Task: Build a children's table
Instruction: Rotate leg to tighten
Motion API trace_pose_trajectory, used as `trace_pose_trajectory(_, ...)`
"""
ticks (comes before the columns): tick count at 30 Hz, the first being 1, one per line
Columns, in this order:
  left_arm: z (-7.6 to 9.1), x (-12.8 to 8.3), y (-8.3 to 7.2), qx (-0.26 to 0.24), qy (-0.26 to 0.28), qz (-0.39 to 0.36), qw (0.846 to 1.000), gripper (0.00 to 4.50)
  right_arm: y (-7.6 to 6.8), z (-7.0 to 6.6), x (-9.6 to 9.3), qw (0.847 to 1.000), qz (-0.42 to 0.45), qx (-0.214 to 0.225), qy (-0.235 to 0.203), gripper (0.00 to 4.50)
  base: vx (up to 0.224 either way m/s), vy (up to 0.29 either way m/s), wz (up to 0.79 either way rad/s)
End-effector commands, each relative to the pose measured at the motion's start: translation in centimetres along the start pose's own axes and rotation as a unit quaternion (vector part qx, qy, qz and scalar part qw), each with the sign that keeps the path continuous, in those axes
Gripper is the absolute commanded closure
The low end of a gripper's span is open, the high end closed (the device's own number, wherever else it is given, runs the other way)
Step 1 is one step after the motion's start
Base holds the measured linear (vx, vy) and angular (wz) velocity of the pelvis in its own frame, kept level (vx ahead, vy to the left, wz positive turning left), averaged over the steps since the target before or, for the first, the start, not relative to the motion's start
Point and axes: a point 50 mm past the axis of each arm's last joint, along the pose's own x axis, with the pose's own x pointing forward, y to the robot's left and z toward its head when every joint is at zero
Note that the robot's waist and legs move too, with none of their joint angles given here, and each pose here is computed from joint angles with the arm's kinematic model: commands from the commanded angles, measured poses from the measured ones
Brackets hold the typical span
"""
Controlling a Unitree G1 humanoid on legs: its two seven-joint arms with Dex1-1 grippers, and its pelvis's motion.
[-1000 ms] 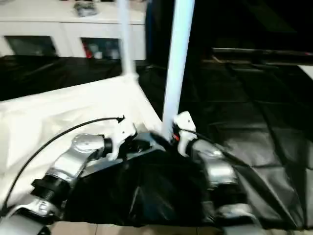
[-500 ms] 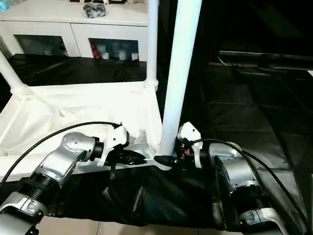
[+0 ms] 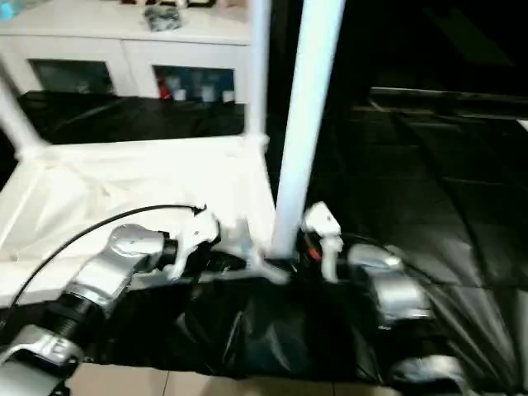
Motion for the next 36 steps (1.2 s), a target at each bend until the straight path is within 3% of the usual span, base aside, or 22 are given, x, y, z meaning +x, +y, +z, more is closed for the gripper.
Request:
trace_pose_trajectory(1, 1.9, 1.6, -0.3, 0.011, -0.034, 0.023, 0.999, 4.5, 1.9, -1.4, 2.4, 0.999, 0.024, 0.026, 0.021, 1.91, 0.0, 0.0, 0.0)
trace_pose_trajectory(4, 2.6, 3.2, -0.3, -0.004, -0.046, 0.075, 0.996, 4.5, 1.3, -1.2, 4.6, 0.993, -0.097, 0.062, 0.008, 1.91, 0.0, 0.0, 0.0)
trace_pose_trajectory(7, 3.1, 4.1, -0.4, -0.01, -0.053, 0.099, 0.994, 4.5, 1.5, -0.8, 5.8, 0.986, -0.15, 0.066, 0.0, 1.91, 0.0, 0.0, 0.0)
trace_pose_trajectory(12, 3.2, 4.3, -0.2, -0.009, -0.052, 0.119, 0.992, 4.5, 2.4, -0.4, 6.8, 0.988, -0.147, 0.036, -0.012, 1.91, 0.0, 0.0, 0.0)
trace_pose_trajectory(14, 3.2, 4.2, -0.1, -0.006, -0.049, 0.122, 0.991, 4.5, 2.5, -0.4, 6.9, 0.989, -0.143, 0.037, -0.017, 1.36, 0.0, 0.0, 0.0)
trace_pose_trajectory(20, 2.8, 3.9, -0.1, 0.005, -0.046, 0.114, 0.992, 4.5, 2.2, 0.0, 6.3, 0.989, -0.136, 0.042, -0.043, 0.79, 0.0, 0.0, 0.0)
trace_pose_trajectory(23, 2.7, 3.8, -0.1, 0.01, -0.043, 0.112, 0.993, 4.5, 0.9, 0.7, 4.4, 0.989, -0.139, 0.01, -0.053, 0.75, 0.0, 0.0, 0.0)
trace_pose_trajectory(26, 2.7, 3.8, -0.1, 0.011, -0.043, 0.113, 0.993, 4.5, 0.5, 0.9, 3.7, 0.989, -0.138, 0.003, -0.055, 0.75, 0.0, 0.0, 0.0)
trace_pose_trajectory(28, 2.6, 3.6, 0.0, 0.013, -0.041, 0.113, 0.993, 4.5, -1.3, 1.0, 0.4, 0.991, -0.126, -0.007, -0.054, 0.75, 0.0, 0.0, 0.0)
trace_pose_trajectory(29, 2.6, 3.6, 0.0, 0.014, -0.041, 0.113, 0.993, 4.5, -1.5, 1.0, -0.1, 0.991, -0.124, -0.008, -0.052, 0.75, 0.0, 0.0, 0.0)
trace_pose_trajectory(31, 2.5, 3.4, 0.0, 0.015, -0.039, 0.113, 0.993, 4.5, -3.3, 0.9, -4.1, 0.993, -0.109, -0.021, -0.032, 0.75, 0.0, 0.0, 0.0)
trace_pose_trajectory(32, 2.5, 3.4, 0.0, 0.015, -0.039, 0.113, 0.993, 4.5, -3.3, 0.9, -4.2, 0.993, -0.109, -0.021, -0.031, 0.75, 0.0, 0.0, 0.0)
trace_pose_trajectory(33, 2.4, 3.4, 0.0, 0.016, -0.038, 0.112, 0.993, 4.5, -3.8, 0.5, -6.1, 0.995, -0.096, -0.035, -0.006, 0.75, 0.0, 0.0, 0.0)
trace_pose_trajectory(36, 2.4, 3.3, 0.0, 0.017, -0.038, 0.11, 0.993, 4.5, -4.0, 0.4, -7.0, 0.995, -0.091, -0.043, 0.006, 0.75, 0.0, 0.0, 0.0)
